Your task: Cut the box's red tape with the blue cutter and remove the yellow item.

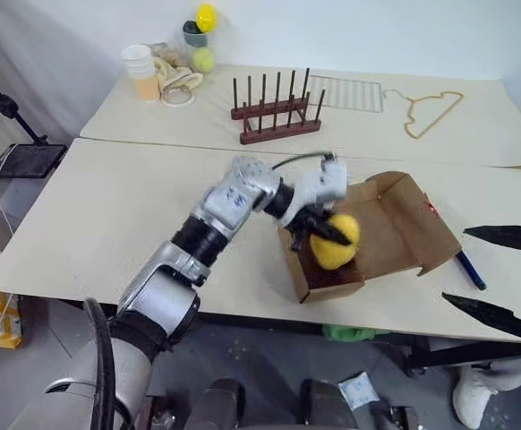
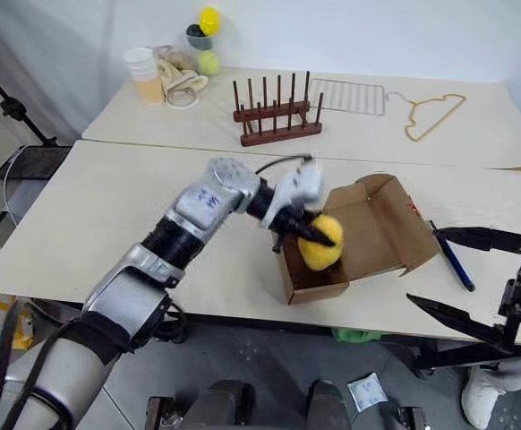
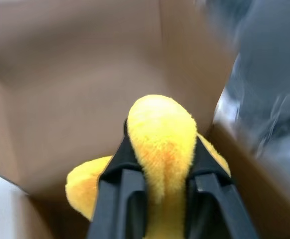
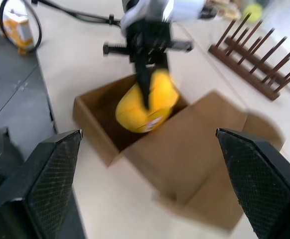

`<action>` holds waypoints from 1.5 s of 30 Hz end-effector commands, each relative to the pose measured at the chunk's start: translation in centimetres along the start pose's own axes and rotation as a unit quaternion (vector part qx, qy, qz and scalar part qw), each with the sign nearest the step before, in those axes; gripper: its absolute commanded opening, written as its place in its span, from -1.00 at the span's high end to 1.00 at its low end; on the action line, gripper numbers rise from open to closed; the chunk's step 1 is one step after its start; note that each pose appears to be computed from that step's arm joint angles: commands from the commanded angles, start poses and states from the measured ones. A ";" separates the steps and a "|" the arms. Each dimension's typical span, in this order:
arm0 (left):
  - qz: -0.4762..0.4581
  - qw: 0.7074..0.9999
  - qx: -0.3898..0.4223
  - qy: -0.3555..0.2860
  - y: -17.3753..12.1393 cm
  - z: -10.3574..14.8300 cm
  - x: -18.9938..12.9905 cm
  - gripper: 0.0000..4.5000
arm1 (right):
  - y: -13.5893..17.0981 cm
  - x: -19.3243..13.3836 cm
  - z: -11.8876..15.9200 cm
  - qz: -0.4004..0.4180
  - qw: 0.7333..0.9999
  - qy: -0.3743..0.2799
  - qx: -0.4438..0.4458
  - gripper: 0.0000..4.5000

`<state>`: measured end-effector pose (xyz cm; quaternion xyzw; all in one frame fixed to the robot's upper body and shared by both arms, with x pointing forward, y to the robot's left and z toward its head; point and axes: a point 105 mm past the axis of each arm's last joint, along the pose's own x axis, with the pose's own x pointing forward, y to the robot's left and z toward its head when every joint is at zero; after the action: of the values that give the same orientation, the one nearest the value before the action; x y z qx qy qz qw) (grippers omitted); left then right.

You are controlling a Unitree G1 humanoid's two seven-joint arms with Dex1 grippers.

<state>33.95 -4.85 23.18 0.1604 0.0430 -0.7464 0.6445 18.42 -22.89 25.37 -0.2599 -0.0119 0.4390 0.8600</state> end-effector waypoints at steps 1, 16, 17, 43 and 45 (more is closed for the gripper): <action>0.043 0.986 -0.014 -0.161 1.7 4.8 -5.3 0.86 | -0.6 1.1 1.1 -0.012 0.998 -0.056 0.006 -1.00; 0.462 0.883 -0.057 -0.064 -2.7 -13.2 -26.4 0.86 | 0.7 11.0 0.5 0.050 0.978 -0.183 0.084 -1.00; 0.469 0.879 -0.068 -0.057 -3.5 -14.3 -26.6 0.86 | 0.6 11.6 0.1 0.043 0.980 -0.181 0.075 -1.00; 0.419 0.900 -0.033 0.119 -11.2 -13.7 -32.4 -0.94 | -1.3 5.7 -3.1 0.026 0.992 -0.122 -0.007 -1.00; 0.429 0.894 -0.042 0.125 -12.6 -14.0 -33.6 -0.94 | -0.8 4.9 -3.4 0.020 0.994 -0.112 0.000 -1.00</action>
<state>28.95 31.57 15.83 0.1915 0.1083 -0.3848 0.8964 23.82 -20.96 20.41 -0.1803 -0.0793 0.4848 0.8521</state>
